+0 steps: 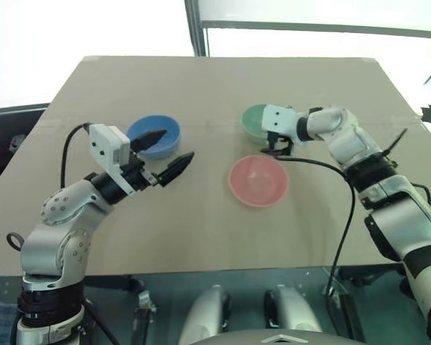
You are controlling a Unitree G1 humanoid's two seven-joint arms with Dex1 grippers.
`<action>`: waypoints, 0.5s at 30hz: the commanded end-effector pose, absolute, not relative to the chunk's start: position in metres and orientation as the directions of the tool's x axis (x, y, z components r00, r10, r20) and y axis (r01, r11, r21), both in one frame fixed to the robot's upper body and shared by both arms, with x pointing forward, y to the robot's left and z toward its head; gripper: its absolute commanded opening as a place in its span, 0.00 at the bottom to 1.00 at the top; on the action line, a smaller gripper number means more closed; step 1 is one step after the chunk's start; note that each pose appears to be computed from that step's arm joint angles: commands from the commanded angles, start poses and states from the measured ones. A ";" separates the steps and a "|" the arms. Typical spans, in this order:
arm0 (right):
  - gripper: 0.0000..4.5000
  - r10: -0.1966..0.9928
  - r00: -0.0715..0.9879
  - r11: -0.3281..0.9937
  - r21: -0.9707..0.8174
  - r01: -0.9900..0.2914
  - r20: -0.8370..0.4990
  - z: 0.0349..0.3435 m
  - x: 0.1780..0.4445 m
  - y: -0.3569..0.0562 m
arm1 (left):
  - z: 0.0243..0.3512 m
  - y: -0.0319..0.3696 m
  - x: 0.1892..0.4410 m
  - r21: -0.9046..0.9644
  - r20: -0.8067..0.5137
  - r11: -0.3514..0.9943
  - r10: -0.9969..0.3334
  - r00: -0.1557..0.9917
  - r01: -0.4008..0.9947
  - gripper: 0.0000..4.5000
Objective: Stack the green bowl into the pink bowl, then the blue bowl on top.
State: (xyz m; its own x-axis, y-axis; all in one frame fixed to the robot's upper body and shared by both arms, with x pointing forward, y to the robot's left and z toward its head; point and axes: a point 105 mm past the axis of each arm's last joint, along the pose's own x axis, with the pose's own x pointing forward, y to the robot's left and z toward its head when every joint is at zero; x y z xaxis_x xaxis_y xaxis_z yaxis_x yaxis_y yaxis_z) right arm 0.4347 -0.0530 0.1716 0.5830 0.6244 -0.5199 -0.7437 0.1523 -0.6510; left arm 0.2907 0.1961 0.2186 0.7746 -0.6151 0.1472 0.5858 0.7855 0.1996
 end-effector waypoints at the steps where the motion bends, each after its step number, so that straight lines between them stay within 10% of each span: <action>1: 0.97 0.610 0.618 0.149 -0.693 -0.705 -0.497 0.176 0.444 -0.050 | 0.239 0.203 0.284 0.261 0.204 0.802 -0.589 0.782 0.537 1.00; 6: 0.97 0.575 0.631 0.115 -0.712 -0.692 -0.520 0.166 0.449 -0.045 | 0.244 0.203 0.279 0.253 0.222 0.804 -0.590 0.776 0.538 1.00; 15: 0.24 0.572 0.622 0.094 -0.711 -0.697 -0.534 0.160 0.448 -0.042 | 0.236 0.201 0.271 0.231 0.204 0.800 -0.596 0.776 0.554 1.00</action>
State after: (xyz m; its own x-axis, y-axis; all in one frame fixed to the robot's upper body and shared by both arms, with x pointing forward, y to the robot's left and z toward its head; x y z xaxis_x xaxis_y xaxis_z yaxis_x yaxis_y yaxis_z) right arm 0.4447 -0.0477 0.1383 0.6040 0.5518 -0.5751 -0.7334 0.1025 -0.6720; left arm 0.2788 0.2032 0.2204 0.7912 -0.5893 0.1634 0.5632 0.8063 0.1808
